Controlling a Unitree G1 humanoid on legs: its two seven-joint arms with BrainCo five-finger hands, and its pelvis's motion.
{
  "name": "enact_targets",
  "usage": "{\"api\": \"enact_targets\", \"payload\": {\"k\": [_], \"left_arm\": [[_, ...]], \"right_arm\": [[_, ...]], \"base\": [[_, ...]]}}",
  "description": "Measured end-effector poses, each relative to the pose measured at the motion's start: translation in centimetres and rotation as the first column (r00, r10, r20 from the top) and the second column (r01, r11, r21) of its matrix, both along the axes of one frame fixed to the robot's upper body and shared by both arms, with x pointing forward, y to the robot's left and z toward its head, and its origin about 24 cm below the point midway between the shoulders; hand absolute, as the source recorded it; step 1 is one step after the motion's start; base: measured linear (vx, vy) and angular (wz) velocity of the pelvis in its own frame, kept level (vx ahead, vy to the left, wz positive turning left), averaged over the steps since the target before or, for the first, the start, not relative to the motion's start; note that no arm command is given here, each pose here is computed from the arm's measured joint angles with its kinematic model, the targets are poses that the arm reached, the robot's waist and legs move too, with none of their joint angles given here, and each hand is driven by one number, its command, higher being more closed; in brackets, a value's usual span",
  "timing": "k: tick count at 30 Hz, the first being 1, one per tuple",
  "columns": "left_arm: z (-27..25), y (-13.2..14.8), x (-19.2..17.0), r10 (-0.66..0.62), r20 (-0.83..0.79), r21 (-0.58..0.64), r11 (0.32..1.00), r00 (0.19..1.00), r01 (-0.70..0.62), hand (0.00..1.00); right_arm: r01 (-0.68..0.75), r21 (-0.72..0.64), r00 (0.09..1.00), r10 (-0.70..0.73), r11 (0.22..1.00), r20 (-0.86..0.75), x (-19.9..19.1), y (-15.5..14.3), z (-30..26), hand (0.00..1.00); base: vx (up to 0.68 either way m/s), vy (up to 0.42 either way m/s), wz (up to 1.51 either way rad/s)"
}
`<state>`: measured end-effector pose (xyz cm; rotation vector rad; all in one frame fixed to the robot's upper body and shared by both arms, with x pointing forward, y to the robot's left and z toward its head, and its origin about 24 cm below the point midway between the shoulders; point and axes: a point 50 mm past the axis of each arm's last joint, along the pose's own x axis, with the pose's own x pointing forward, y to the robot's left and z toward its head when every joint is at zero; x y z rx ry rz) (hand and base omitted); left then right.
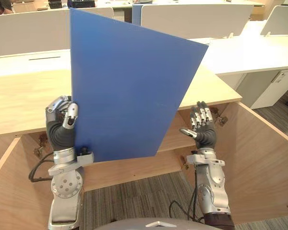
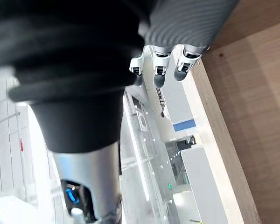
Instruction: Walk over to the cabinet, pick up the folder, carry it to the office cabinet, place the folder inside the office cabinet, then close the office cabinet door
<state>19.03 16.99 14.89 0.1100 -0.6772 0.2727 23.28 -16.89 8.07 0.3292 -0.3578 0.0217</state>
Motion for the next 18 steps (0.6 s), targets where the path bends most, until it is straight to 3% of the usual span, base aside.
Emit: {"api": "enact_targets", "payload": {"k": [18], "left_arm": [[-0.6,-1.7,1.4,-0.069,-0.032,0.071,0.995,0.997,0.072,1.00]], "right_arm": [[-0.293,0.011,0.954,0.292,0.956,0.066,0.6,5.0,1.2,0.00]], "base": [[0.00,0.002,-0.03]]}}
